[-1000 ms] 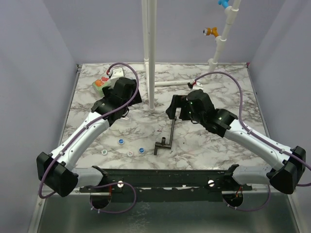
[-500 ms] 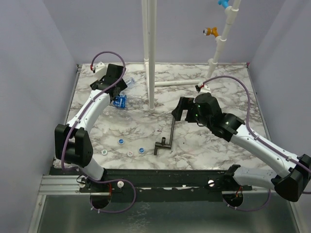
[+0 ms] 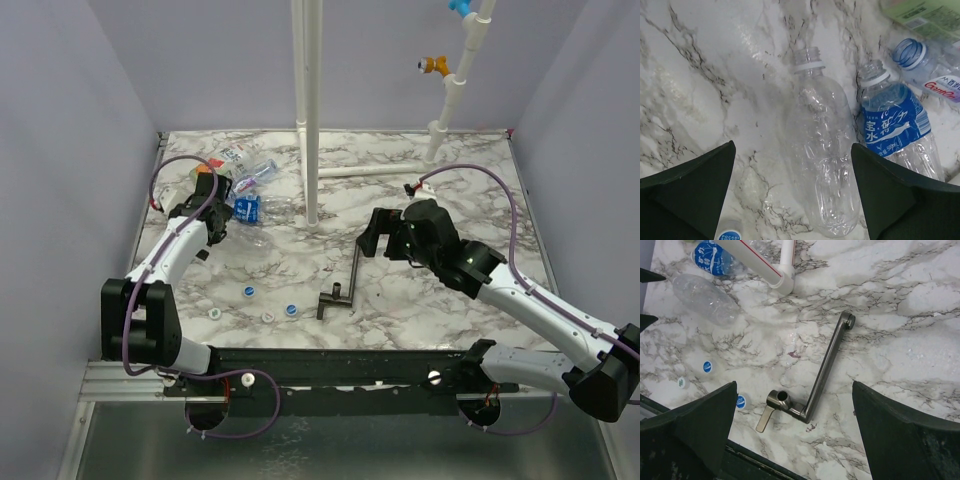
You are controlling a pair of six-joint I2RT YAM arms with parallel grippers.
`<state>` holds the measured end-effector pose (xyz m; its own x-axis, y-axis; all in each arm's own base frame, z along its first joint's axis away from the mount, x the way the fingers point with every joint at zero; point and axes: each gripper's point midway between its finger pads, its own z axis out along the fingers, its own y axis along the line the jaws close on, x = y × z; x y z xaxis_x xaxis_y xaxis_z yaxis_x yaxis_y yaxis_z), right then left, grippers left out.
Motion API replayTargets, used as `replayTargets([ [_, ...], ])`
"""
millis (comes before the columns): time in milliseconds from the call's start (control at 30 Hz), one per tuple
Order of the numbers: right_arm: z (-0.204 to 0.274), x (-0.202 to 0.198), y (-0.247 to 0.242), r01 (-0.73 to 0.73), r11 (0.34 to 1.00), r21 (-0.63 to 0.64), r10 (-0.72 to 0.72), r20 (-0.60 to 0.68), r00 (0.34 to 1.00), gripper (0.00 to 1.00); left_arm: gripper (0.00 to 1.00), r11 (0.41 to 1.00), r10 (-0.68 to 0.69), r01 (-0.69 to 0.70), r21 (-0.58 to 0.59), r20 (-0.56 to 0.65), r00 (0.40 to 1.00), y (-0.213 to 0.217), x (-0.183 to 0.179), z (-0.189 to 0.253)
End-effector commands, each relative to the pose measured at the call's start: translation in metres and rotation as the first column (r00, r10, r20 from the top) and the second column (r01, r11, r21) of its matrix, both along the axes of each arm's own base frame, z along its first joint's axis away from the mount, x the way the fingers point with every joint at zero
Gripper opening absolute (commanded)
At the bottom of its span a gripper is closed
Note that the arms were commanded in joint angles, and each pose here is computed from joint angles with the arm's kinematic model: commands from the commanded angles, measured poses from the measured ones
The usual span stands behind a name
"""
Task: Screw on the bottle caps
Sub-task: Pick up the plastic bottle at the center of the board.
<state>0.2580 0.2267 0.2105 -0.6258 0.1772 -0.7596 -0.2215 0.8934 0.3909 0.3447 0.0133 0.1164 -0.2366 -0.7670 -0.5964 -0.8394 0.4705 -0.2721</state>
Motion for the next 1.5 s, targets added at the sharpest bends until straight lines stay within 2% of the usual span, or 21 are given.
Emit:
replayTargets([
  [0,0.002,-0.003,0.000,-0.013,1.000,0.016,0.013,0.004,1.000,1.00,0.99,0.981,-0.030,0.049,-0.186,0.104,0.994,-0.029,0.014,-0.012],
  [100,0.002,-0.004,0.001,-0.017,1.000,0.019,0.017,0.001,1.000,1.00,0.99,0.968,-0.027,0.066,-0.243,0.159,0.987,-0.037,0.017,-0.017],
  [267,0.001,-0.004,0.001,-0.016,1.000,0.024,0.016,0.001,1.000,1.00,0.98,0.951,-0.031,0.077,-0.298,0.154,0.988,-0.047,0.018,-0.036],
  [400,-0.002,-0.005,0.001,-0.019,1.000,0.019,0.019,-0.006,1.000,1.00,0.96,0.939,-0.042,0.105,-0.326,0.197,0.980,-0.053,0.020,-0.044],
  [533,-0.007,-0.006,0.002,-0.024,1.000,0.015,0.024,-0.017,1.000,1.00,0.88,0.931,-0.035,0.089,-0.354,0.155,0.987,-0.056,0.014,-0.061],
  [667,-0.008,-0.006,0.002,-0.027,1.000,0.013,0.027,-0.019,0.999,1.00,0.85,0.926,-0.017,0.067,-0.372,0.136,0.991,-0.057,0.010,-0.072],
  [867,-0.010,-0.007,0.003,-0.037,0.999,0.009,0.037,-0.023,0.999,1.00,0.69,0.925,-0.052,0.099,-0.368,0.135,0.989,-0.059,0.017,-0.077],
  [1067,-0.009,-0.008,0.003,-0.043,0.999,0.005,0.043,-0.021,0.999,1.00,0.42,0.944,-0.091,0.133,-0.301,0.150,0.985,-0.051,0.013,-0.057],
  [1167,-0.007,-0.010,0.007,-0.068,0.998,0.016,0.068,-0.022,0.997,1.00,0.32,0.952,-0.138,0.173,-0.253,0.149,0.979,-0.047,0.005,-0.044],
  [1367,-0.013,-0.016,0.022,-0.170,0.985,0.011,0.170,-0.049,0.984,1.00,0.20,0.935,-0.306,0.333,-0.121,0.196,0.932,-0.049,-0.005,0.005],
  [1467,-0.019,-0.020,0.033,-0.206,0.979,-0.003,0.206,-0.063,0.977,1.00,0.20,0.891,-0.444,0.454,0.010,0.223,0.868,-0.061,-0.008,0.042],
])
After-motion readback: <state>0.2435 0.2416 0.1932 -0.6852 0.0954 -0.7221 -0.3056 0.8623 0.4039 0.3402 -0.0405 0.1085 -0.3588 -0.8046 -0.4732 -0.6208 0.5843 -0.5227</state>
